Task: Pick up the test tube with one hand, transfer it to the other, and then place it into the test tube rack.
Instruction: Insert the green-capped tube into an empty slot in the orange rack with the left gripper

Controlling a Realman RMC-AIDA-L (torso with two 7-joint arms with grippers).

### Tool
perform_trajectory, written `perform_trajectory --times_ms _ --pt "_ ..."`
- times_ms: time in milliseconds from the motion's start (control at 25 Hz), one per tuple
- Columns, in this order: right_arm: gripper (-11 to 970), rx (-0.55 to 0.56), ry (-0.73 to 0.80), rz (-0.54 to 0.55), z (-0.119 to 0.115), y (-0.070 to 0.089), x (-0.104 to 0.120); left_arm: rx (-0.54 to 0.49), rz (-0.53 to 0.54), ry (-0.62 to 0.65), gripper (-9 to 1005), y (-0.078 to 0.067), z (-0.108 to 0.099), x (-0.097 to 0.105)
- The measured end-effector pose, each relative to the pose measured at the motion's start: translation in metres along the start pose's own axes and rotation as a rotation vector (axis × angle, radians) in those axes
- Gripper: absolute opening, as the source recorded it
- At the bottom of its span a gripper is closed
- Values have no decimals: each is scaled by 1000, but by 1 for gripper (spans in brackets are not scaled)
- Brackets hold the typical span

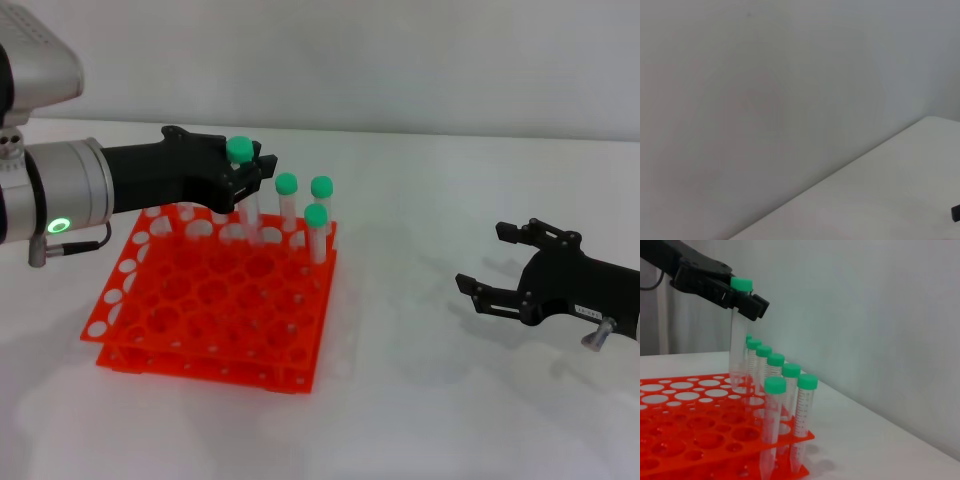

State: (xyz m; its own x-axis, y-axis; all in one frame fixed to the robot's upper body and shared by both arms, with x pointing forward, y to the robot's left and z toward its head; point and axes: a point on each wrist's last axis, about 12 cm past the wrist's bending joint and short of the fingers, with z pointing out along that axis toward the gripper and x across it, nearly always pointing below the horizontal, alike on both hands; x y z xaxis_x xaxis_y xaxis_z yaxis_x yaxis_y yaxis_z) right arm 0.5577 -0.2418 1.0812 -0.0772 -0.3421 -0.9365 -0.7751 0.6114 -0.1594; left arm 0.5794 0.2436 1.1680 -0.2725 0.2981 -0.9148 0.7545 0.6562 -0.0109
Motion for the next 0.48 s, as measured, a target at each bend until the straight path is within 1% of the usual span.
perform_trajectory --times_ms 160,360,480 --pt "859 9 0 0 0 -2 0 -20 2 -3 207 3 1 1" --pt "859 22 3 -5 3 -5 -2 -33 2 -1 208 5 2 11" --pt "859 27 5 -9 5 -6 -4 -18 -4 -4 208 5 6 17"
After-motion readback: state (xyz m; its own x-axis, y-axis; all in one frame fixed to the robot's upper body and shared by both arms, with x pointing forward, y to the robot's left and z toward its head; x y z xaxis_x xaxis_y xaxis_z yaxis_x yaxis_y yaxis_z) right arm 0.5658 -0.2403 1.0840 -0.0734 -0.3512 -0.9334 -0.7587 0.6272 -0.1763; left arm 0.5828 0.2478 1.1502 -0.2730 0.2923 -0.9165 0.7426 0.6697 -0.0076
